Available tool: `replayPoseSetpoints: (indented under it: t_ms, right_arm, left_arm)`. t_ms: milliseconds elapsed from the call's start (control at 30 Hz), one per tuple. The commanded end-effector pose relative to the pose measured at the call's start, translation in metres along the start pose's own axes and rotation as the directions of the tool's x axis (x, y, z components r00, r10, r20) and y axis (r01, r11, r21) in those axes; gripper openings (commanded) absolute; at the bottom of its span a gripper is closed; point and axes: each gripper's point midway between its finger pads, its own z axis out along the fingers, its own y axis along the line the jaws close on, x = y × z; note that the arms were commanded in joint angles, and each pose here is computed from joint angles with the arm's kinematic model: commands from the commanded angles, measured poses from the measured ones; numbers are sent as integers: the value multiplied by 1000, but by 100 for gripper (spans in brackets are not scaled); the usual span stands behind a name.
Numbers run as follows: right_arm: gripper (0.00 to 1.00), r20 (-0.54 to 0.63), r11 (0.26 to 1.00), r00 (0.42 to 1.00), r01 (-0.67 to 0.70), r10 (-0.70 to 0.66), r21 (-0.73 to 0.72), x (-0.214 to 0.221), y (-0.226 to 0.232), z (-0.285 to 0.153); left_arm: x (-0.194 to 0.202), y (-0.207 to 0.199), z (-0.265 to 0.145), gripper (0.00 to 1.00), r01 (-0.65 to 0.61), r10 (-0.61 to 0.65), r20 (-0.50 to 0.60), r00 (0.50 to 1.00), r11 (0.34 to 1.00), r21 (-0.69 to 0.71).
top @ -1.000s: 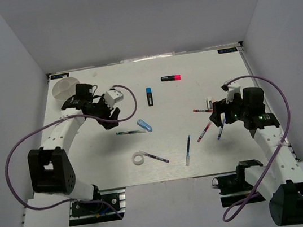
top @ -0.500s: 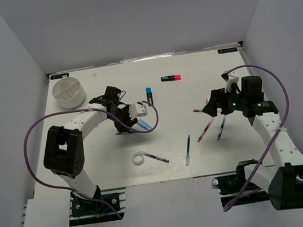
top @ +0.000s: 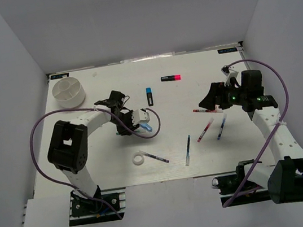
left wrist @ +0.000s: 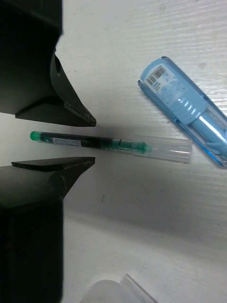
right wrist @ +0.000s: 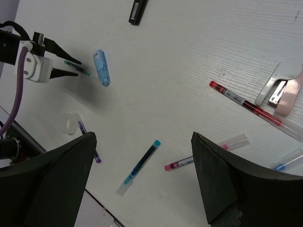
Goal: Sort the stationery into containers
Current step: Pick up the pen from the center of the board.
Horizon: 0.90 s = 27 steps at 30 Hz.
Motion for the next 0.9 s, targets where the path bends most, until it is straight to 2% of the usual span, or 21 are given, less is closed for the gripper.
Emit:
replayPoseSetpoints:
  t_ms: [0, 200, 333, 467, 867]
  right_arm:
    - [86, 45, 999, 999, 20, -19, -29, -16, 7, -1]
    - [86, 42, 999, 999, 25, -25, -20, -12, 5, -1]
    - [86, 38, 1000, 999, 28, -27, -10, -9, 3, -3]
    - [86, 45, 999, 998, 32, -32, -9, -8, 6, -6]
    - [86, 43, 999, 998, 48, -49, 9, -2, 4, -9]
  left_arm:
    - [-12, -4, 3, 43, -75, 75, 6, 997, 997, 7]
    - [-8, -15, 16, 48, -99, 113, -113, 987, 987, 124]
    - [-7, -6, 22, 51, -107, 120, -173, 978, 991, 84]
    - [-12, -11, 29, 51, -134, 154, -213, 965, 985, 104]
    - [-43, -19, 45, 52, -178, 200, -243, 949, 978, 109]
